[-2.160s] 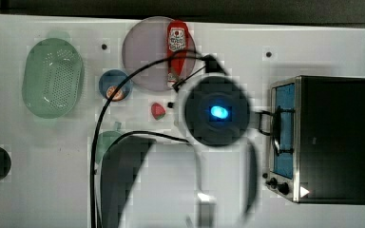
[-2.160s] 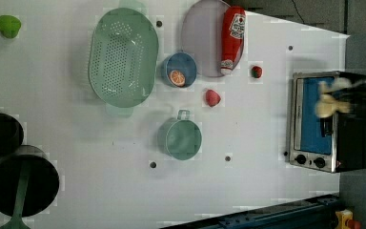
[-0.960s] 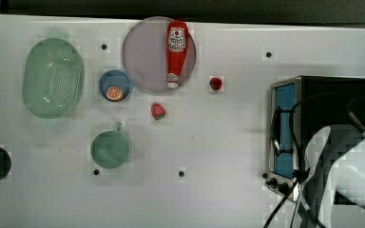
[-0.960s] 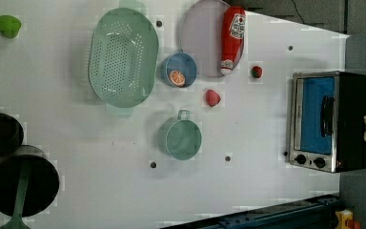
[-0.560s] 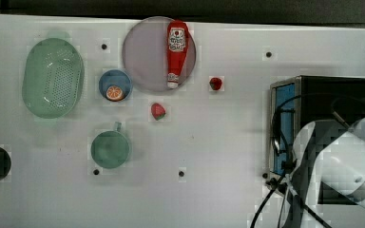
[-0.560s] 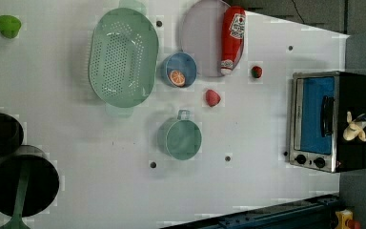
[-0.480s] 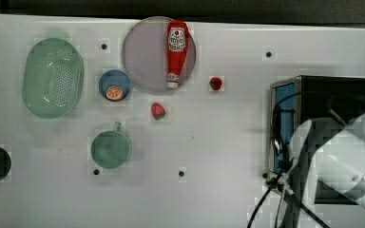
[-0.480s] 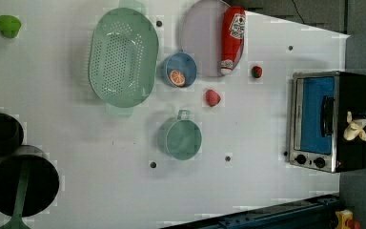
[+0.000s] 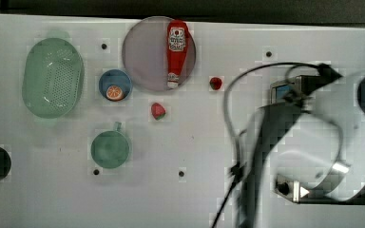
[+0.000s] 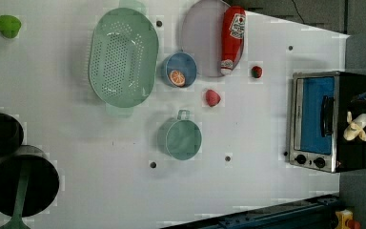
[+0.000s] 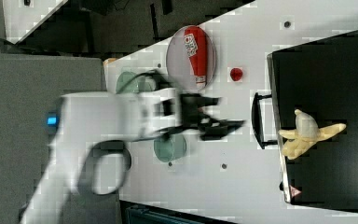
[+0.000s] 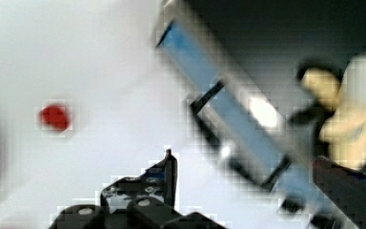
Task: Pick banana from table and place on oven.
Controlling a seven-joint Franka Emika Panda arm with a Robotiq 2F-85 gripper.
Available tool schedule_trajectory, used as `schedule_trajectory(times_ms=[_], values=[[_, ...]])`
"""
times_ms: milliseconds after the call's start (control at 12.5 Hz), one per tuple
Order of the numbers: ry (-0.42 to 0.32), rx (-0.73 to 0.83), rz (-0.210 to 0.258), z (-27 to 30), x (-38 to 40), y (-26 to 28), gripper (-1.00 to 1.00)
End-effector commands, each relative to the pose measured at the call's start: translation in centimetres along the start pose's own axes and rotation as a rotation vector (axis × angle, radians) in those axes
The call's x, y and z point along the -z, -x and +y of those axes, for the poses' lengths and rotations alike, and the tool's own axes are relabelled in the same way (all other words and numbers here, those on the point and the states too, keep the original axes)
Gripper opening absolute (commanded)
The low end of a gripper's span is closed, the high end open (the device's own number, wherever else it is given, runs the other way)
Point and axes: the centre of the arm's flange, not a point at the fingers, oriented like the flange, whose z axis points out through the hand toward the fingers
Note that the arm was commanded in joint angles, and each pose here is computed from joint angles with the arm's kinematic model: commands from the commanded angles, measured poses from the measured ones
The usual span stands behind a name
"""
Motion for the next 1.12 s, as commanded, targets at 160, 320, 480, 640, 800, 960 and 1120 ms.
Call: schedule_trajectory(times_ms=[160, 320, 480, 640, 800, 960, 1120], values=[[-0.069, -0.281, 0.009, -7.5, 12.4, 8.5, 1.00], [-0.106, -0.440, 0.030, -9.4, 15.2, 11.6, 1.00], [-0.129, -0.457, 0.044, -10.5, 17.0, 14.5, 1.00], [-0.133, -0.435, 0.044, -10.4, 17.2, 16.4, 1.00], [-0.138, -0.424, 0.027, -9.6, 16.8, 17.2, 1.00], [-0.136, -0.373, 0.018, -8.7, 16.4, 17.9, 1.00], [-0.132, -0.352, 0.011, -8.0, 16.3, 18.4, 1.00]])
